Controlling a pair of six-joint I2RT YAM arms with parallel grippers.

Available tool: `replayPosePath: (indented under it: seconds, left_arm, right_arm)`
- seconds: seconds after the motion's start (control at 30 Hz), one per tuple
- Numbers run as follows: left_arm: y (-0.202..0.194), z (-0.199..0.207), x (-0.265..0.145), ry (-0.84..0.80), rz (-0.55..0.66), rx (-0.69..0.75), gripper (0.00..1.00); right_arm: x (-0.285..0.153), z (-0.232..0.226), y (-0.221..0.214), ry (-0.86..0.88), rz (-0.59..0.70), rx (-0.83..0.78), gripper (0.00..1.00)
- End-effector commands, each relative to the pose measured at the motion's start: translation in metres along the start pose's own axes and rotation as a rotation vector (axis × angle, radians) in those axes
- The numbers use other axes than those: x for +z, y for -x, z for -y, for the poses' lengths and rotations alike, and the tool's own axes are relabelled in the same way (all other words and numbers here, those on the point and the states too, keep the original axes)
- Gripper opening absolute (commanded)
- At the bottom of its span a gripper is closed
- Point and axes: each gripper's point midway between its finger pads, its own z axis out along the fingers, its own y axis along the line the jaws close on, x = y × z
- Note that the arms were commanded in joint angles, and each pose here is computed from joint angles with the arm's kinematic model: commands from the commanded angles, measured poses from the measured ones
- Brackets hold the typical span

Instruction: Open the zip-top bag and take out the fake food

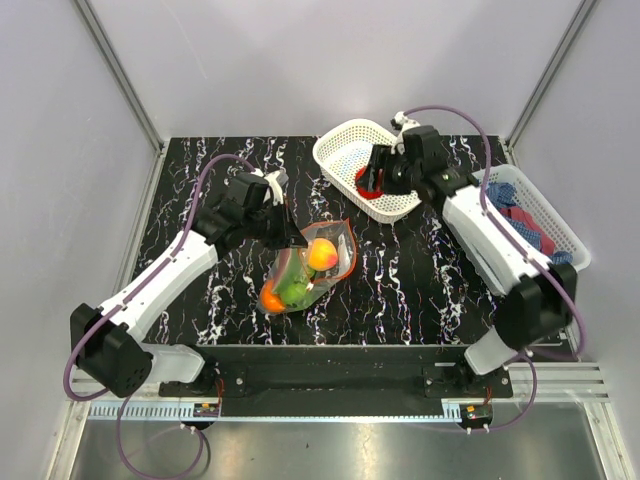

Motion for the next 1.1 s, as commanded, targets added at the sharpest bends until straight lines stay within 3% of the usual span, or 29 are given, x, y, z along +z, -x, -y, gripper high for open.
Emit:
replayPosePath:
  seconds: [0.0, 0.23, 0.57, 0.67, 0.83, 1.07]
  left_arm:
    - [0.005, 0.010, -0.011, -0.042, 0.033, 0.041, 0.00]
    - [0.009, 0.023, -0.022, -0.082, 0.045, 0.051, 0.00]
    - [0.016, 0.025, -0.021, -0.078, 0.040, 0.072, 0.00]
    - [0.017, 0.028, -0.021, -0.087, 0.036, 0.066, 0.00]
    - [0.014, 0.027, -0.023, -0.088, 0.036, 0.061, 0.00]
    - [0.018, 0.024, -0.016, -0.076, 0.018, 0.064, 0.00]
  right_arm:
    - [0.036, 0.065, 0.027, -0.213, -0.009, -0.044, 0.38]
    - [0.082, 0.135, 0.023, -0.372, -0.143, -0.082, 0.47]
    - [0.123, 0.159, -0.018, -0.373, -0.313, -0.099, 0.80]
    - [0.118, 0.160, -0.020, -0.385, -0.335, -0.100, 0.95]
    - [0.090, 0.149, -0.009, -0.395, -0.324, -0.099, 0.99]
    - [0.021, 0.073, -0.010, -0.253, -0.255, -0.146, 1.00]
